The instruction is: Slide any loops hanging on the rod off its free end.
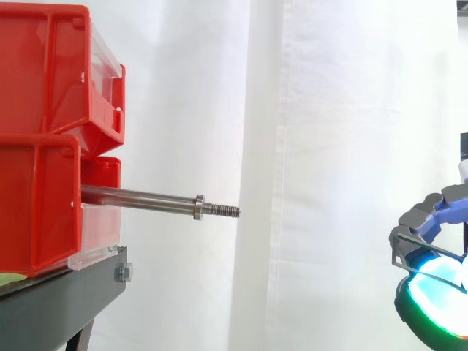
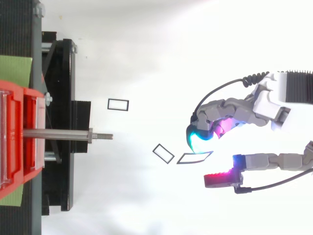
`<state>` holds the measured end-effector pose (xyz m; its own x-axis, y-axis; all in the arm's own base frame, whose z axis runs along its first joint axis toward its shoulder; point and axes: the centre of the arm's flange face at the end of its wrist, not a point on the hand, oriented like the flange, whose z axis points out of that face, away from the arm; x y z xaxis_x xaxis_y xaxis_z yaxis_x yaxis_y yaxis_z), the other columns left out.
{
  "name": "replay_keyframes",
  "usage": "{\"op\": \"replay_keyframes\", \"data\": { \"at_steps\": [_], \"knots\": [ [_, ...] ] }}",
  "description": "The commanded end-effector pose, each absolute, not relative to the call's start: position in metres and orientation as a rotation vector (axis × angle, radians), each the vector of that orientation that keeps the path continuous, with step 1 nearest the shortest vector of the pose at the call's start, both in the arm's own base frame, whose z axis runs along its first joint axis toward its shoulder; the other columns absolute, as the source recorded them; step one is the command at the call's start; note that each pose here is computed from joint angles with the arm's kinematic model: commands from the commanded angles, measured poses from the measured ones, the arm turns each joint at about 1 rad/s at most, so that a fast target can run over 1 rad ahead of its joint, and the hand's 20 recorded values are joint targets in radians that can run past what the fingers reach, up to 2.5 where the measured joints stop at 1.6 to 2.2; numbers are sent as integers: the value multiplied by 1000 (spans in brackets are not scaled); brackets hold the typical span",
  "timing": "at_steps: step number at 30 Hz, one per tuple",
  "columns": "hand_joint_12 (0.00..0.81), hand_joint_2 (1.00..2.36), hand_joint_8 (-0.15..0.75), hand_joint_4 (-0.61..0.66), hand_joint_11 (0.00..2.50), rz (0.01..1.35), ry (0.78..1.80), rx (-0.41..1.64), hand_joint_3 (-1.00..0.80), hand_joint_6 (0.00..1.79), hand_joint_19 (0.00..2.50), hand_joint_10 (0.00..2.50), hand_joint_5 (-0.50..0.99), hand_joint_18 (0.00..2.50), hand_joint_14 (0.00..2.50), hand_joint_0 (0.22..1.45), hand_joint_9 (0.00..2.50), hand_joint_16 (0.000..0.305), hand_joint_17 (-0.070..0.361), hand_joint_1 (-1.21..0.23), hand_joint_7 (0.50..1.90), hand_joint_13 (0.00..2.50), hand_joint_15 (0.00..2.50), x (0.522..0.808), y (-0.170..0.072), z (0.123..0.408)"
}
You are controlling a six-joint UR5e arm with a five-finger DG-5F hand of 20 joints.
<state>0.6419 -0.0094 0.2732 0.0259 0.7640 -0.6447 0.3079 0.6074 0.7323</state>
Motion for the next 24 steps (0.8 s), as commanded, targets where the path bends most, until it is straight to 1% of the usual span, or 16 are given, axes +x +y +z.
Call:
{"op": "replay_keyframes", "data": {
  "at_steps": [1, 7, 24],
  "knots": [
    [393, 1091, 376, -117, 262, 446, 1559, 928, -136, 747, 468, 6, -55, 1052, 8, 565, 1007, 62, 139, -662, 1206, 968, 212, 642, -9, 273],
    [393, 1088, 372, -129, 281, 446, 1559, 928, -135, 743, 464, 7, -54, 1043, 7, 565, 1048, 62, 140, -666, 1217, 971, 210, 642, -9, 273],
    [392, 1083, 371, -127, 270, 447, 1560, 927, -134, 740, 471, 6, -55, 1039, 6, 565, 1039, 62, 139, -672, 1226, 970, 209, 642, -8, 273]
  ]
}}
